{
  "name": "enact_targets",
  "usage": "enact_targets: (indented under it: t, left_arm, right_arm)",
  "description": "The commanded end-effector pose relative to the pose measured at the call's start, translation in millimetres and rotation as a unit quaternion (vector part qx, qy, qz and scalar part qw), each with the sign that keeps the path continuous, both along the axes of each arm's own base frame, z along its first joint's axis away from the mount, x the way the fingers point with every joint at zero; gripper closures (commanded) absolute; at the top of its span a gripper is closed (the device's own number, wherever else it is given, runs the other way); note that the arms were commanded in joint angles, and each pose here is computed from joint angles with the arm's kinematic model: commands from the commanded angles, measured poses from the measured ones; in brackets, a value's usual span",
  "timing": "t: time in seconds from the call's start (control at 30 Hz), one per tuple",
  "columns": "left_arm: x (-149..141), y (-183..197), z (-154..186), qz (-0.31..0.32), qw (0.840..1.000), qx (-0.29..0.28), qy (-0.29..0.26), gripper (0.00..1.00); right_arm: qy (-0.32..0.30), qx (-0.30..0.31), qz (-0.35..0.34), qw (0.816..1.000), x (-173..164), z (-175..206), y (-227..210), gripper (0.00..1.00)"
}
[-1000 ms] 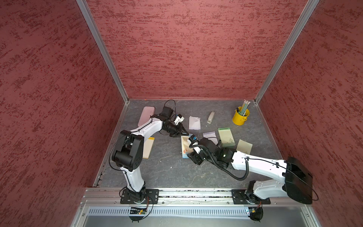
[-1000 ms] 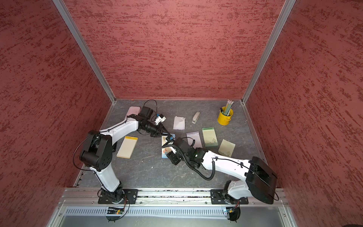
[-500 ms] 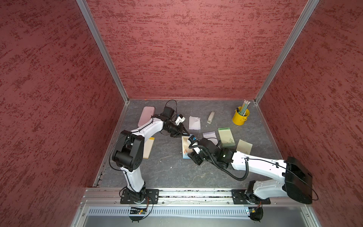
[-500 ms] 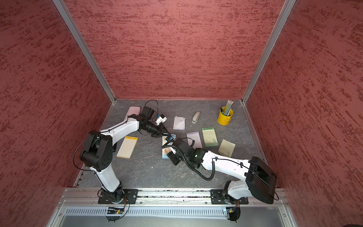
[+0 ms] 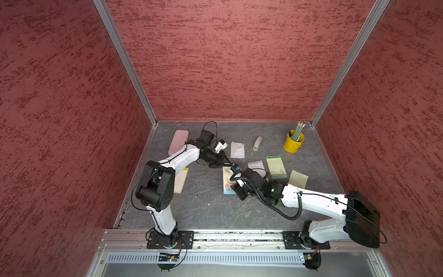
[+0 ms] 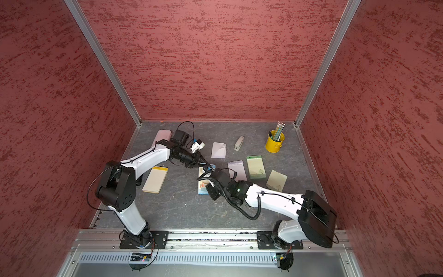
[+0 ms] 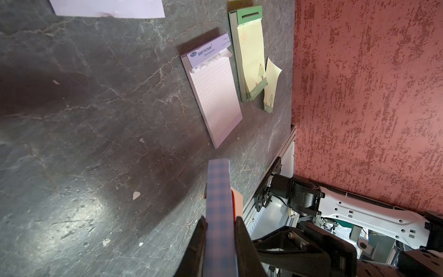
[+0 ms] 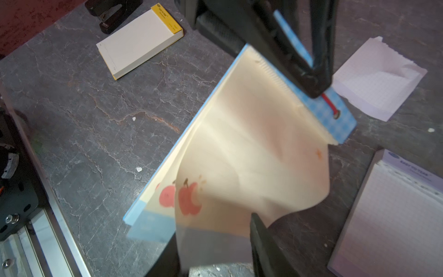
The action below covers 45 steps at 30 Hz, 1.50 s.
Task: Tear off pages from different memo pads
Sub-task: Tear off the paper from the memo pad.
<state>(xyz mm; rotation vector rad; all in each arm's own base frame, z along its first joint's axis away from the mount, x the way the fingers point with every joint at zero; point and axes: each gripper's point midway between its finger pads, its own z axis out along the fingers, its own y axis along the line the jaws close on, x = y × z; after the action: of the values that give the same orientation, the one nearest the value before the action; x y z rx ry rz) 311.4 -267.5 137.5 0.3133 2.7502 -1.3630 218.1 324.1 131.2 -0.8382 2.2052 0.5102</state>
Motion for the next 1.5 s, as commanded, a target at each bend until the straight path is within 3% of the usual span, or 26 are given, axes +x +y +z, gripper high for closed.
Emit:
enact_targets:
  t: [0.0,0.37,0.63,0.7,0.83,1.03,1.37,1.47]
  left_arm:
    - [-5,-4,7,-0.005,1.0,-0.011,-0.009,1.0]
    - [-10,-8,4,-0.011,1.0,-0.006,-0.007,1.0]
    - [-13,-8,2,-0.017,1.0,-0.001,-0.008,1.0]
    - [-13,-8,1,-0.017,1.0,0.0,-0.008,1.0]
    - [-9,-9,3,-0.013,1.0,-0.002,-0.016,1.0]
    - [1,-11,11,-0.005,0.999,-0.019,-0.042,0.81]
    - [22,3,32,0.041,0.993,-0.053,-0.096,0.66]
    - [29,14,41,0.068,0.988,-0.066,-0.124,0.58]
  right_arm:
    - [-0.04,0.019,-0.034,0.998,16,23,0,0.67]
    - [-0.08,-0.019,-0.031,0.996,24,26,-7,0.9]
    - [-0.11,-0.065,-0.047,0.991,38,29,-20,0.95]
    - [-0.118,-0.077,-0.038,0.989,39,29,-21,1.0]
    - [-0.119,-0.104,-0.016,0.987,39,26,-19,1.0]
    - [-0.134,-0.118,-0.005,0.984,42,35,-18,1.0]
    - [-0.157,-0.157,-0.013,0.975,53,35,-22,1.0]
    - [-0.16,-0.164,-0.016,0.973,56,36,-22,1.0]
